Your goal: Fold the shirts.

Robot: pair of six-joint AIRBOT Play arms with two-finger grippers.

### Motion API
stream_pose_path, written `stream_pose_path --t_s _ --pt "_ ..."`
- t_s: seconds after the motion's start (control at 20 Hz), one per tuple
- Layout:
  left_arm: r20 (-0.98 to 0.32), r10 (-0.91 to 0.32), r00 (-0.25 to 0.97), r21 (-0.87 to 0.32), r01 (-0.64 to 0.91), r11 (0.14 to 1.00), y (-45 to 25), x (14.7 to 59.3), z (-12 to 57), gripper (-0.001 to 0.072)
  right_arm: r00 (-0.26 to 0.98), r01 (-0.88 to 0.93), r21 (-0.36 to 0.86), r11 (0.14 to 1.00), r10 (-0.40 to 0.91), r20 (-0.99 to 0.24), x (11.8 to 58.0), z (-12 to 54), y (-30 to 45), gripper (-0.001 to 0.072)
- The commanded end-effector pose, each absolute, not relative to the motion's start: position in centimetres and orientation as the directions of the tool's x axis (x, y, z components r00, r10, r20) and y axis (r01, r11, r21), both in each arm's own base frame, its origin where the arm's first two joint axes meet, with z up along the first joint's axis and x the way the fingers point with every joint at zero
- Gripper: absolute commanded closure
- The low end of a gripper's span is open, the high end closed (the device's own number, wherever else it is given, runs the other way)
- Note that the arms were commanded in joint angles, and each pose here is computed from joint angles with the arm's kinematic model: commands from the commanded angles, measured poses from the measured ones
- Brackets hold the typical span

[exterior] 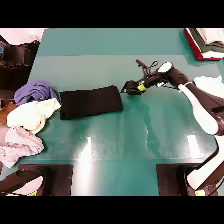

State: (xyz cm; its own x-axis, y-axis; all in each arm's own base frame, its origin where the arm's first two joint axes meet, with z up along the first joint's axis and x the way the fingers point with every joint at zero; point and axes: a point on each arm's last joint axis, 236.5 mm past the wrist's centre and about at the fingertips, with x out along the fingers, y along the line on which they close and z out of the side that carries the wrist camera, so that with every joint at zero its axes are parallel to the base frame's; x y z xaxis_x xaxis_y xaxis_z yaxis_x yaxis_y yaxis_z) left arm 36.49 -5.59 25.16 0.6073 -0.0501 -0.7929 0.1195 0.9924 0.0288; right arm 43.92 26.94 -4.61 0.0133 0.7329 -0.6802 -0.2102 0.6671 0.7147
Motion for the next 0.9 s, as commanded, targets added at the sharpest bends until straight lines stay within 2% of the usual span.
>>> stream_pose_path --t_s 0.0,0.15,0.2,0.3,0.4,0.45,0.55,0.65,0.85 --pt "-0.814 -0.051 0.578 0.025 0.123 0.992 -5.7 36.2 24.2 0.0681 -0.086 -0.139 0.761 0.634 0.758 -0.647 43.1 -6.9 29.7 0.0047" --pt "-0.815 -0.054 0.577 0.023 0.125 0.992 -5.7 36.1 24.2 0.0681 -0.130 -0.145 0.803 0.578 0.794 -0.594 42.3 -6.8 34.1 0.0055" --pt "-0.815 -0.054 0.577 0.022 0.125 0.992 -5.7 36.1 24.2 0.0681 -0.127 -0.155 0.810 0.566 0.801 -0.585 42.1 -6.8 35.6 0.0089" --pt "-0.819 -0.059 0.571 0.018 0.128 0.992 -5.8 36.0 24.1 0.0681 -0.112 -0.182 0.808 0.560 0.805 -0.583 41.9 -6.7 37.7 0.0205" --pt "-0.825 -0.062 0.562 0.015 0.131 0.991 -5.9 35.8 23.9 0.0681 -0.099 -0.236 0.801 0.550 0.806 -0.583 41.8 -6.6 38.7 0.0595" --pt "-0.827 -0.061 0.559 0.015 0.131 0.991 -5.9 35.7 23.9 0.0681 -0.100 -0.263 0.797 0.543 0.807 -0.582 41.7 -6.4 38.8 0.0690" --pt "-0.831 -0.060 0.553 0.015 0.131 0.991 -5.9 35.6 23.8 0.0681 -0.063 -0.286 0.790 0.543 0.812 -0.581 42.8 -4.9 37.6 0.0692" --pt "-0.832 -0.060 0.551 0.015 0.131 0.991 -5.9 35.5 23.8 0.0681 0.028 -0.312 0.764 0.565 0.809 -0.587 45.5 -1.8 34.2 0.0695" --pt "-0.832 -0.061 0.551 0.014 0.131 0.991 -5.9 35.5 23.8 0.0681 0.288 -0.318 0.643 0.697 0.717 -0.635 51.2 4.7 21.2 0.0695"
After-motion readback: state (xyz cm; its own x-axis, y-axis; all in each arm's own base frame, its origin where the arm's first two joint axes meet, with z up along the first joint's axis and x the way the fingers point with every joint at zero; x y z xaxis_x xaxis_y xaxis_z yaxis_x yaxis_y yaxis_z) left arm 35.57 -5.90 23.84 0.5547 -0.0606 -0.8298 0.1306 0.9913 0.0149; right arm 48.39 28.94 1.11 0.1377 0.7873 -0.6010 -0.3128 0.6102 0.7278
